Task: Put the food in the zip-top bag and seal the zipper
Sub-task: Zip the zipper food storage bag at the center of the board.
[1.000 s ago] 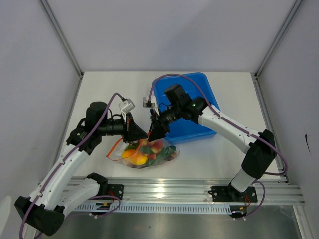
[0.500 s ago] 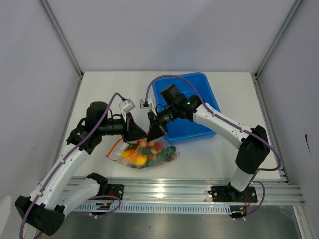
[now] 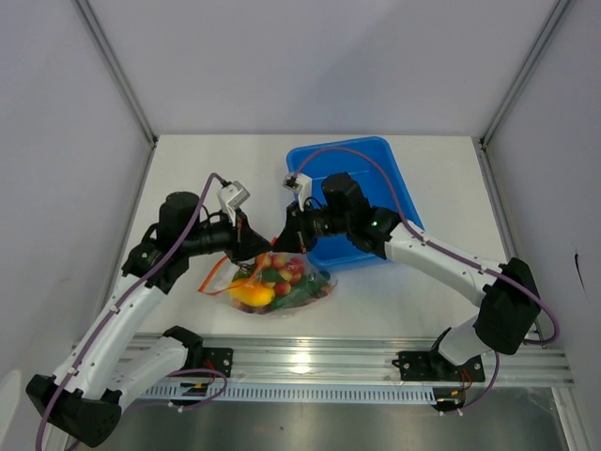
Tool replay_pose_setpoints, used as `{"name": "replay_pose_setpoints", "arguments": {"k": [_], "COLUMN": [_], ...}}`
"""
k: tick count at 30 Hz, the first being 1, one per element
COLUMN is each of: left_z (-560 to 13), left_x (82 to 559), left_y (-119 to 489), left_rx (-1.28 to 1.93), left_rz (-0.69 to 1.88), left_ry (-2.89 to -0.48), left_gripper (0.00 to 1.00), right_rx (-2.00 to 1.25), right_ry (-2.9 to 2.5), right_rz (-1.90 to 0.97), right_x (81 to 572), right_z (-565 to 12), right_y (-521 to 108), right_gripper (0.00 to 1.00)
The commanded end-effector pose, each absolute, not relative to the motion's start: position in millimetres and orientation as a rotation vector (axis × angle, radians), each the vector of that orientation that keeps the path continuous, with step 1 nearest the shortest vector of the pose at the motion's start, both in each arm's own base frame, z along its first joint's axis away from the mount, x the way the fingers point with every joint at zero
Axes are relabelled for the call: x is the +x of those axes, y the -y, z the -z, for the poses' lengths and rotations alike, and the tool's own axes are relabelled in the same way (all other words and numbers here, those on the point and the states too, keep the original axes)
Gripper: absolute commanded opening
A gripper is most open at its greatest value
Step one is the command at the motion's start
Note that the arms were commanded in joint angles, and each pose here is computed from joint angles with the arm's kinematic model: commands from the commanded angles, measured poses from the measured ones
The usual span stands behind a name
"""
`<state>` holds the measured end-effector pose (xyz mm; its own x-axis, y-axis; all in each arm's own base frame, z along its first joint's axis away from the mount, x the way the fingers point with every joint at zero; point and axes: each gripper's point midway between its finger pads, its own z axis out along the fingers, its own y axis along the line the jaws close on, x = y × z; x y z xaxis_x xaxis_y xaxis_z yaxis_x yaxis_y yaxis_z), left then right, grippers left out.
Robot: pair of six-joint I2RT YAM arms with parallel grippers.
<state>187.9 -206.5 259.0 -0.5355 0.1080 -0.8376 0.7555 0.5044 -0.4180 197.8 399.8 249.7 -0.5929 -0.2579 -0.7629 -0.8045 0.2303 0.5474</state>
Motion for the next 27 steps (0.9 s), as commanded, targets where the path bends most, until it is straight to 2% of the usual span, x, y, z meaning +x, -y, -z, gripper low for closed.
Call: {"name": "replay_pose_setpoints", "arguments": {"k": [1, 7, 8, 12, 13, 14, 17, 19, 27], "left_z": [-275, -262, -261, -264, -268, -272, -280, -283, -290], "left_x": [178, 176, 175, 171, 167, 166, 163, 161, 159], "left_y": [207, 203, 203, 203, 205, 207, 209, 212, 218], "left_rx": [0.696, 0.677, 0.683, 0.714, 0.739, 0.749, 0.774, 0.792, 0.811], "left_rz": [1.074, 1.066, 1.066, 1.07, 1.093, 1.103, 1.129, 1.156, 1.219], "left_ry": [-1.957, -2.017, -2.014, -1.977, -1.957, -1.94, -1.91, -1.894, -1.876], "left_gripper": [0.04, 0.03, 0.01, 0.01, 0.01, 0.01, 0.01, 0.01, 0.01], "right_rx": [-0.59, -0.437, -0.486, -0.795, -0.935, -0.988, -1.18, -1.286, -1.475], "right_ry": [-1.901, -1.899, -1.891, -1.793, -1.777, -1.756, -1.701, -1.683, -1.537], "right_rz": [-1.284, -1.247, -1.275, -1.351, -1.335, -1.304, -1.251, -1.308, -1.425], "right_x": [245, 262, 255, 230, 218, 217, 205, 187, 163], "right_z": [-294, -289, -289, -288, -279, -285, -287, -285, -292], "right_y": [-392, -379, -383, -386, -382, -379, -372, -368, -370], "right_gripper": [0.0, 0.0, 0.0, 0.01, 0.07, 0.26, 0.47, 0.54, 0.57]}}
